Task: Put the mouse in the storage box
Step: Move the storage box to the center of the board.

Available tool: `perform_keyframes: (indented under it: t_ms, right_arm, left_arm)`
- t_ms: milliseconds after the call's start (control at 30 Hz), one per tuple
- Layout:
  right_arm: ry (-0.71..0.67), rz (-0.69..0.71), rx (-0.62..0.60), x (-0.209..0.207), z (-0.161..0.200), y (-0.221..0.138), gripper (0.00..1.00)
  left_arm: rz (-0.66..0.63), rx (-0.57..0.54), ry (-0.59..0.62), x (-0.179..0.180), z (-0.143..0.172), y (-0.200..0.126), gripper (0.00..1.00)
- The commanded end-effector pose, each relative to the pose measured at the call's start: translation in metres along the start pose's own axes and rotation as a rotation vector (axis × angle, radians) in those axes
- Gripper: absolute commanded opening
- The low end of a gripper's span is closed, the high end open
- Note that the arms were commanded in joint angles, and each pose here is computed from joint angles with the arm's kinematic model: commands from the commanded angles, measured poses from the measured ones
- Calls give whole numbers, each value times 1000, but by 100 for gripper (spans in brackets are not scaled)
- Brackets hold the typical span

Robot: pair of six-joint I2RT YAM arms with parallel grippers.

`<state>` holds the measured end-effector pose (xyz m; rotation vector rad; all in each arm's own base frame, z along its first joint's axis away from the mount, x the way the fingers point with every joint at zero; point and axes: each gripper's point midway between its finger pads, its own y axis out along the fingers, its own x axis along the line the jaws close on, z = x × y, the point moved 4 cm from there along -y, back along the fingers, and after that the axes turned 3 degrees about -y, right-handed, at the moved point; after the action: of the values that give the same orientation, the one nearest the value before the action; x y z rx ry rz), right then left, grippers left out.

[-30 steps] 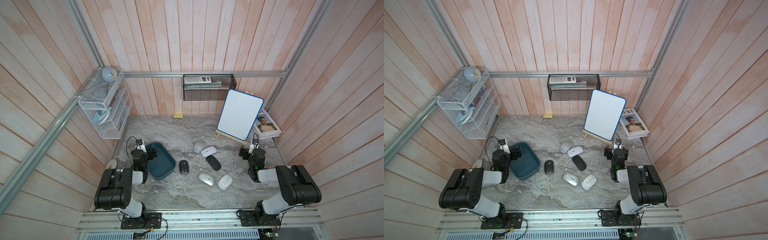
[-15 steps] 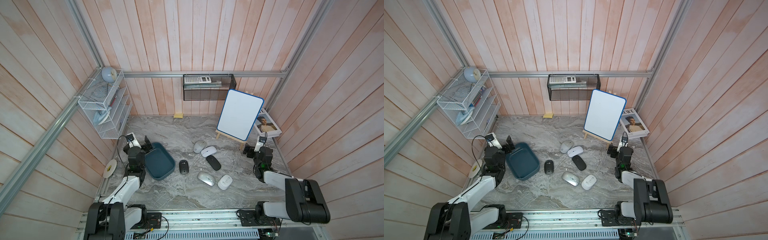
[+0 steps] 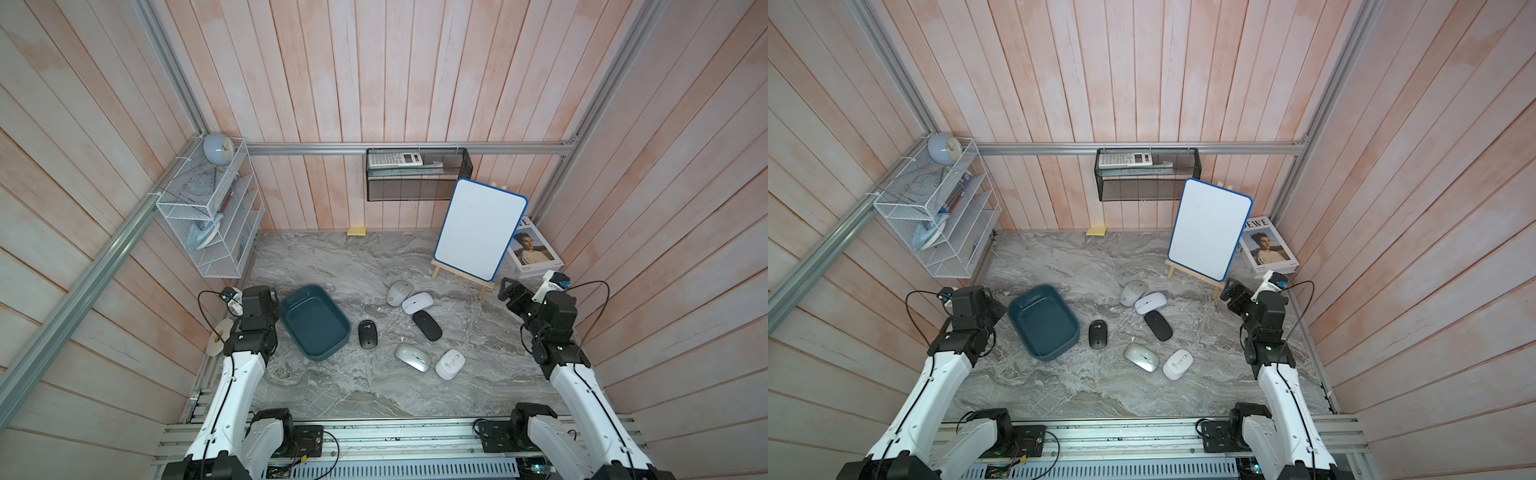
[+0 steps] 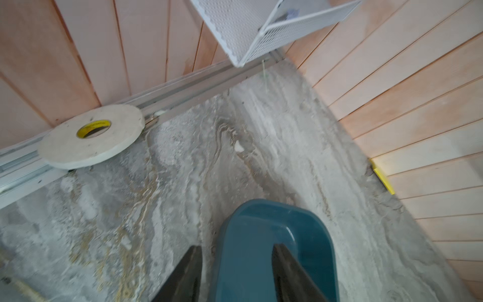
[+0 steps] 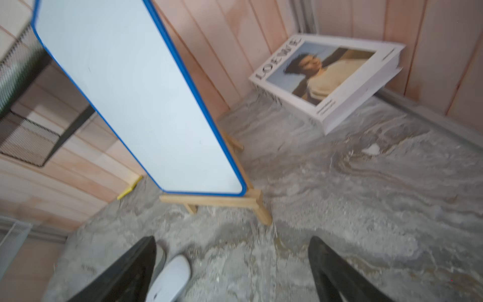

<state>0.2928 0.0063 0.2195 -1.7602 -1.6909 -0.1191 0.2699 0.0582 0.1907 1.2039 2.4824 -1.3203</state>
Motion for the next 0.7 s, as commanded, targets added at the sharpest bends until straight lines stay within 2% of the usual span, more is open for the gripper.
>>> perform_keyframes:
  t_ms: [0,100,200,333,433,533,667]
  right_arm:
    - [-67,31,285,12,32,-3,87]
    - [-126,30,399,26,43,-3,85]
    - [-190,10,438,39,49,-7,86]
    - [-214,2,477,43,58,-10,86]
    - [-208,8,490,41,62,-12,86]
    - [-205,9,485,40,62,-14,86]
    - [-214,14,474,41,58,-15,86]
  left_arm:
    - [-129,229,33,19,32,1,51]
    - [-149,370,86,16,51,16,49]
    - [-93,483,90,7,69,28,46]
    - [-61,516,82,3,77,35,45]
    - [-89,532,101,9,82,39,45]
    - [-100,566,107,12,90,45,36]
    - [-98,586,131,9,99,47,29]
